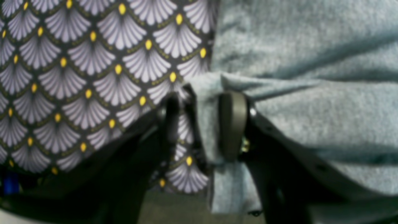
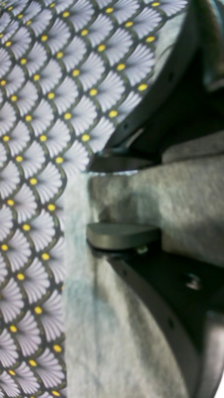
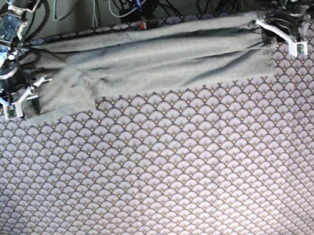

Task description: Fold the T-shirt properly

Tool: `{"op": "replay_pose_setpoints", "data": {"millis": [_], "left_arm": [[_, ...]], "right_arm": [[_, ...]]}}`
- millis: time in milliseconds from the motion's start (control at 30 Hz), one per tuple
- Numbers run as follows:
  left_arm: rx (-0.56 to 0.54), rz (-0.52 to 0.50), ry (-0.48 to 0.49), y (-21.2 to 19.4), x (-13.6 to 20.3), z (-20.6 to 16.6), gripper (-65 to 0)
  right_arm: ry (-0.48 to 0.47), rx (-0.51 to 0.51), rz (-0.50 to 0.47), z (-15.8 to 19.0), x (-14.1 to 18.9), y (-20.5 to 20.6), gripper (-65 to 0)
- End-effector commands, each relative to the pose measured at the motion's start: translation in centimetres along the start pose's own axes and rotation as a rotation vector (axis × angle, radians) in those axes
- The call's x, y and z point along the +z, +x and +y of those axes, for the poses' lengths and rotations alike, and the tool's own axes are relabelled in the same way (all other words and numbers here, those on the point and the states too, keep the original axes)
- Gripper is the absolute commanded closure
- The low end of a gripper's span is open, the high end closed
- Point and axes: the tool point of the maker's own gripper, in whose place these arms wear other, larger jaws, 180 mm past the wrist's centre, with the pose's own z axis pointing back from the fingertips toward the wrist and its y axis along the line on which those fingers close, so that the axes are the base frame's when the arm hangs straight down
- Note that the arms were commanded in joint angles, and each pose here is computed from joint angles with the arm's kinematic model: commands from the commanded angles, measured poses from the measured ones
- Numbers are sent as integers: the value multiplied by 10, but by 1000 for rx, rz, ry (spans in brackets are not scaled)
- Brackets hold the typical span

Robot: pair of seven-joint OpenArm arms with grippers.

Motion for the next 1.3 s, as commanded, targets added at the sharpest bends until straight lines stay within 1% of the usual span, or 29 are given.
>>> {"op": "replay_pose_setpoints", "data": {"millis": [0,133,200,267,367,500,633,667,733,767,933,1067,1133,1267], "left_arm": [[-33,183,3,-43,3,-2,-233],[-33,183,3,-43,3,-2,-233],[-33,183,3,-43,3,-2,-233],[-33,180,3,-41,2,-2,-233],[-33,178,3,-41,2,-2,-233],[-33,177,3,-40,2,-2,-233],[-33,175,3,-39,2,-2,-233],[-33,175,3,-39,2,-2,-233],[-35,175,5,-39,2,-1,-233],[-35,175,5,-39,2,-1,-233],[-37,178,7,-40,3,1,-233],[-37,182,7,-41,3,1,-233],[-35,181,5,-42,3,-1,-233],[-35,181,5,-42,3,-1,-233]], "right_arm": [[-11,10,-14,-5,0,5,-278],[-7,15,-18,-4,0,6,-269],[-6,17,-22,-3,0,7,-234],[-7,17,-25,-4,0,9,-165],[-7,18,-28,-4,-1,10,-2],[-10,25,-37,-5,0,14,0],[-38,62,-79,-11,11,31,0],[-39,59,-92,-9,14,34,0],[-39,59,-149,-8,22,48,0],[-29,67,-157,-4,26,48,0],[9,107,-158,10,41,48,0],[9,101,-163,16,59,45,0],[27,108,-163,22,66,44,0],[54,80,-168,30,84,39,0]]}}
